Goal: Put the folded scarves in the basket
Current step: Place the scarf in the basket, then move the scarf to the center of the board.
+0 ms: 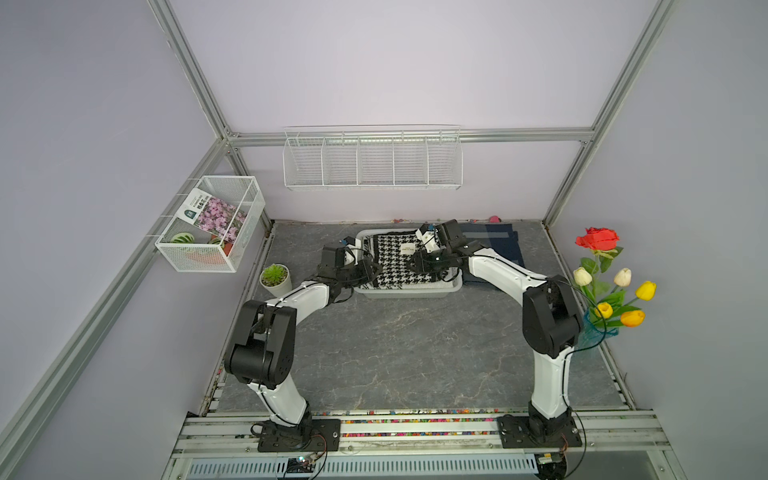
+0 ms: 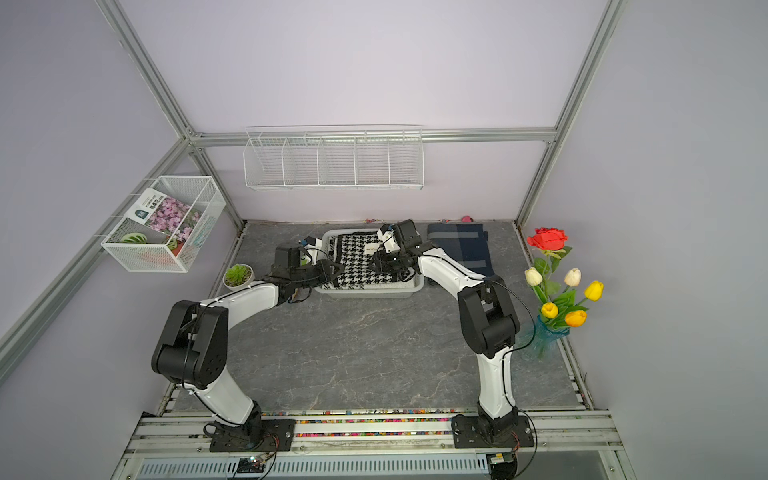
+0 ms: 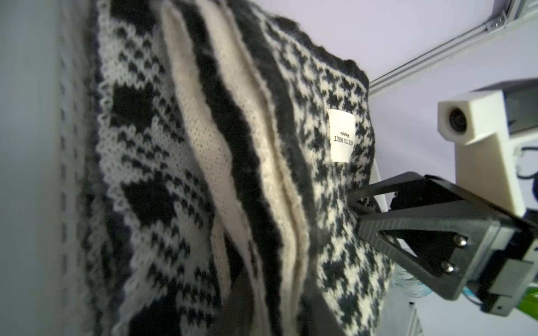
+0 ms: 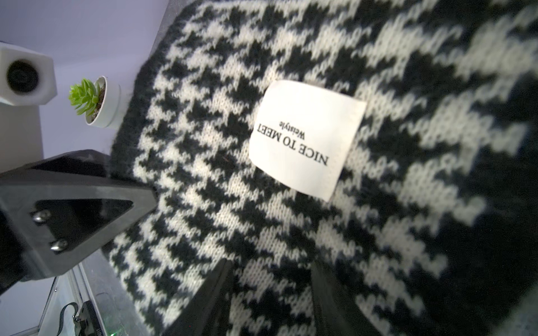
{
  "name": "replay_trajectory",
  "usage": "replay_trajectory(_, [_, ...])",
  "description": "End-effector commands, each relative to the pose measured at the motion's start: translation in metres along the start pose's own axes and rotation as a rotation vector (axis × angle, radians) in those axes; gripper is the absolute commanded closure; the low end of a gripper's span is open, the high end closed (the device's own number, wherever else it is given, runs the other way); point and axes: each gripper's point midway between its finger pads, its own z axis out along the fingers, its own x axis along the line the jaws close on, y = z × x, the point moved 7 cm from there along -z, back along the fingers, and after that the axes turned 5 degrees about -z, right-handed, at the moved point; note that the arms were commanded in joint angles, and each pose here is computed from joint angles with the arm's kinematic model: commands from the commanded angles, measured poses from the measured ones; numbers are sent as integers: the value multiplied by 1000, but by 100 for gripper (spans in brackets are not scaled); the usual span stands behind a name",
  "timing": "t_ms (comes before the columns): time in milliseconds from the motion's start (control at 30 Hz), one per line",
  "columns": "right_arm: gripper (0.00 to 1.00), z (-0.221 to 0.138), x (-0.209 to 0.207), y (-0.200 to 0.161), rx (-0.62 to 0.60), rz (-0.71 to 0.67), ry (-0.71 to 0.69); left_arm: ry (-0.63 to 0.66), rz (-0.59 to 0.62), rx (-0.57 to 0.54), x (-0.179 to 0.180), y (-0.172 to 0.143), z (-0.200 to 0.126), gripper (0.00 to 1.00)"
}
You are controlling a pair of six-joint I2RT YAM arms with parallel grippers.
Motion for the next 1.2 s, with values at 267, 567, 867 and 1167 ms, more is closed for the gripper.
replay_trajectory(267, [48,-74,20,-2,-99,-54,-88,3,62,-142,-27,6,-49,42])
replay_trajectory(567, [49,-110,-28,-26,-151,10,-313,13,95,-211,-31,-18,-83,35])
replay_trajectory(867, [54,-105,-97,-32,-168,62,-564,-81,236,-292,-34,-62,-124,20])
replay_trajectory(1167, [52,-70,-161,-12,-67,137,-613,-90,234,-312,-28,-72,-126,0])
